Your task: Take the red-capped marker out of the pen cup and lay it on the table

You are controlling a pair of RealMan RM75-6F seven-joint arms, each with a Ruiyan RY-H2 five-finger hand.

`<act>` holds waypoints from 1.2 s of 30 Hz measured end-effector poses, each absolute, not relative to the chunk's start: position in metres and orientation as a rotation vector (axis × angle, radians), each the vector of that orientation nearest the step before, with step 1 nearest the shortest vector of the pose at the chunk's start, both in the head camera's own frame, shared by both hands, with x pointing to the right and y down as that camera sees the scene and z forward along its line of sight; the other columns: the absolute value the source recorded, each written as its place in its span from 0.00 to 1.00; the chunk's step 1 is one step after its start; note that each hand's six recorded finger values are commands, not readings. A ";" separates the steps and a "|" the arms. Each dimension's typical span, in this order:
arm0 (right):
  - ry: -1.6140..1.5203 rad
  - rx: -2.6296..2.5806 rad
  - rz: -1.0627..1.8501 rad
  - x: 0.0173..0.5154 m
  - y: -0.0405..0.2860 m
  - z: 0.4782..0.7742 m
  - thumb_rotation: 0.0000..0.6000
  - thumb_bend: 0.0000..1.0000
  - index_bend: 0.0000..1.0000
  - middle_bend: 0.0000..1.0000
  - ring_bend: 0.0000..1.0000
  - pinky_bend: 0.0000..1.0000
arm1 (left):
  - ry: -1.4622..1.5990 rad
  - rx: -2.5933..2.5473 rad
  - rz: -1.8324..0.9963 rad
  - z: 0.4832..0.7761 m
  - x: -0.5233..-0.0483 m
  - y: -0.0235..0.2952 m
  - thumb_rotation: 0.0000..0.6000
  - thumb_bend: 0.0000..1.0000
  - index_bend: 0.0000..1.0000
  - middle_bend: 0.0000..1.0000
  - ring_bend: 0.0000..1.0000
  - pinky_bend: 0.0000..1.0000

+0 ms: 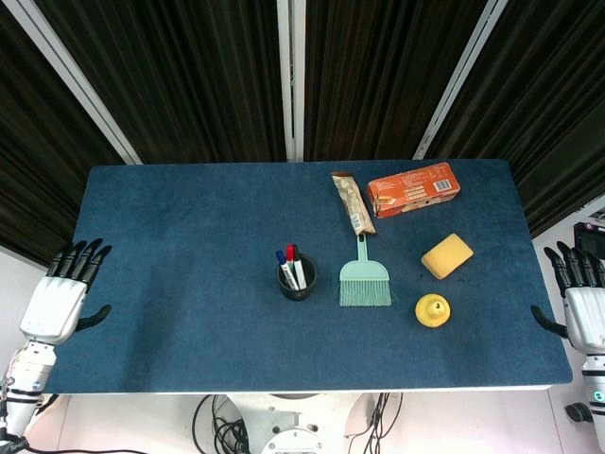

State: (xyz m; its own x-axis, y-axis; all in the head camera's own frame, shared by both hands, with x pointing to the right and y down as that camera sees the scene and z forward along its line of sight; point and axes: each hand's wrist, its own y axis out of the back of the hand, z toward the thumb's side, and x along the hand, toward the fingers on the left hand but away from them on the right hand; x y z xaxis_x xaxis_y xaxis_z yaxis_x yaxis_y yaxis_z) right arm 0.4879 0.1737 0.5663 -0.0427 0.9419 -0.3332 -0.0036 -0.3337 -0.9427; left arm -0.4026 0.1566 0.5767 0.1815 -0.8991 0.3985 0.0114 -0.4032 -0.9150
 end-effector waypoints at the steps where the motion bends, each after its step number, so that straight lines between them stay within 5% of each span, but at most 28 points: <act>1: -1.053 -1.427 1.491 0.487 0.174 0.565 1.00 0.18 0.00 0.00 0.00 0.00 | 0.861 -1.631 -1.334 0.575 -0.396 0.153 1.00 0.21 0.04 0.02 0.00 0.06; 8: -1.072 -1.399 1.474 0.487 0.167 0.555 1.00 0.18 0.00 0.00 0.00 0.00 | 0.759 -1.763 -1.200 0.573 -0.339 0.118 1.00 0.21 0.13 0.14 0.03 0.16; 19: -1.069 -1.425 1.456 0.472 0.147 0.552 1.00 0.18 0.00 0.00 0.00 0.00 | 0.650 -2.076 -1.066 0.594 -0.220 0.062 1.00 0.26 0.20 0.17 0.03 0.21; 36: -1.048 -1.415 1.552 0.485 0.155 0.559 1.00 0.18 0.00 0.00 0.00 0.00 | 0.568 -2.108 -1.265 0.661 -0.145 0.038 1.00 0.26 0.25 0.19 0.06 0.21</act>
